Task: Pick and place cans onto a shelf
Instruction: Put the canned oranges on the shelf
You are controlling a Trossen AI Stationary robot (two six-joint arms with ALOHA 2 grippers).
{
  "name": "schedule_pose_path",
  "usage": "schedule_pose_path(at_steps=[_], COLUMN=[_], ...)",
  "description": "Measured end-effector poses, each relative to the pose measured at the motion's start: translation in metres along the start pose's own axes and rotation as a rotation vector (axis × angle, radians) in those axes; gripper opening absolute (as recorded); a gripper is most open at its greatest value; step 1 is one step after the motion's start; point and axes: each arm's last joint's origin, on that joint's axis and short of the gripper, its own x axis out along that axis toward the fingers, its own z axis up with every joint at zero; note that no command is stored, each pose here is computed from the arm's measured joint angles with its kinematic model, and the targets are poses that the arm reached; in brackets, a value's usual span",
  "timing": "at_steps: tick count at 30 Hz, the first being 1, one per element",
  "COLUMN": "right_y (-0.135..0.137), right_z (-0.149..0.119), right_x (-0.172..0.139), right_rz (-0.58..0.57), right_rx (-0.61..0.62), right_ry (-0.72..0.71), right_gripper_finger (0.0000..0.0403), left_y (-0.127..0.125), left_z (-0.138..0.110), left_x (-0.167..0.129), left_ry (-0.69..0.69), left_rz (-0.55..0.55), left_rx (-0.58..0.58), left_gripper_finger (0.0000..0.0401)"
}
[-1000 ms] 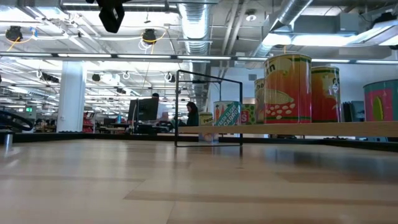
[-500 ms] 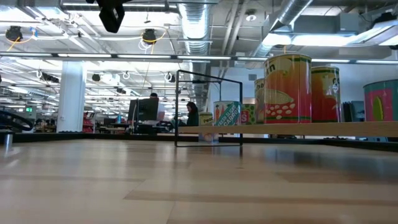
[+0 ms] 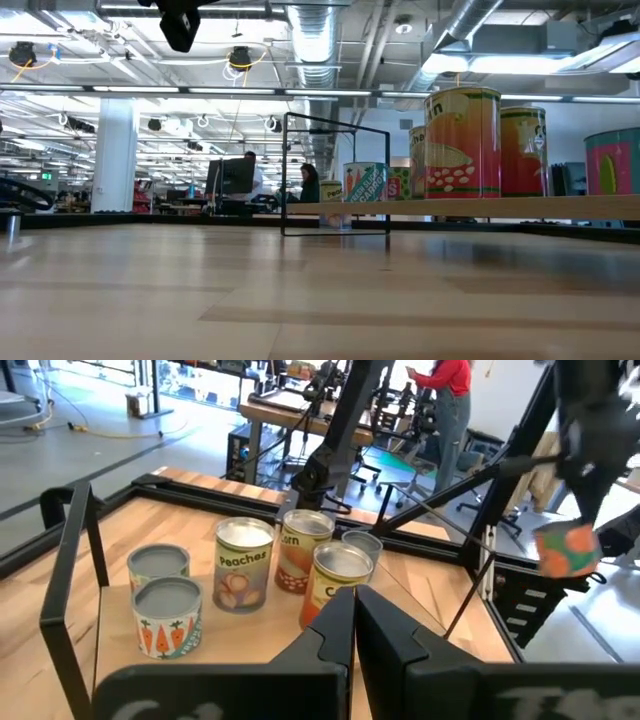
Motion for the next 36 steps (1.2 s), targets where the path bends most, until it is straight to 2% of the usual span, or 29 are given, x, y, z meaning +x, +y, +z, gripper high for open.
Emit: schedule_pose_path(at_steps=[6, 11, 16, 24, 29, 33, 36], right_y=[0.008, -0.012, -0.044, -0.073, -0.085, -0.089, -0.097], right_z=[0.05, 0.088, 0.107, 0.135, 0.149, 0.154, 0.153], right_x=[-0.038, -0.067, -0.078, -0.048, -0.026, -0.016, -0.007], right_rz=[0.094, -0.033, -0.228, -0.395, -0.453, -0.468, -0.505], right_rx=[-0.049, 0.03, 0.184, 0.382, 0.398, 0.403, 0.457], right_ry=[-0.136, -0.236, -0.213, -0.049, 0.058, 0.09, 0.115], right_gripper_finger=[0.0005, 0.0006, 0.0007, 0.0004, 0.0003, 0.0002, 0.0002], left_y=[0.001, 0.001, 0.001, 0.001, 0.001, 0.001, 0.001], left_z=[0.0, 0.0, 0.0, 0.0, 0.0, 0.0, 0.0], left_x=[0.0, 0.0, 0.0, 0.0, 0.0, 0.0, 0.0], left_ry=[-0.006, -0.007, -0.007, -0.008, -0.008, -0.006, -0.005], left_rz=[0.018, 0.024, 0.023, 0.026, 0.028, 0.028, 0.027], left_rx=[0.0, 0.001, 0.001, 0.008, 0.021, 0.021, 0.03], left_gripper_finger=[0.0, 0.0, 0.0, 0.0, 0.0, 0.0, 0.0])
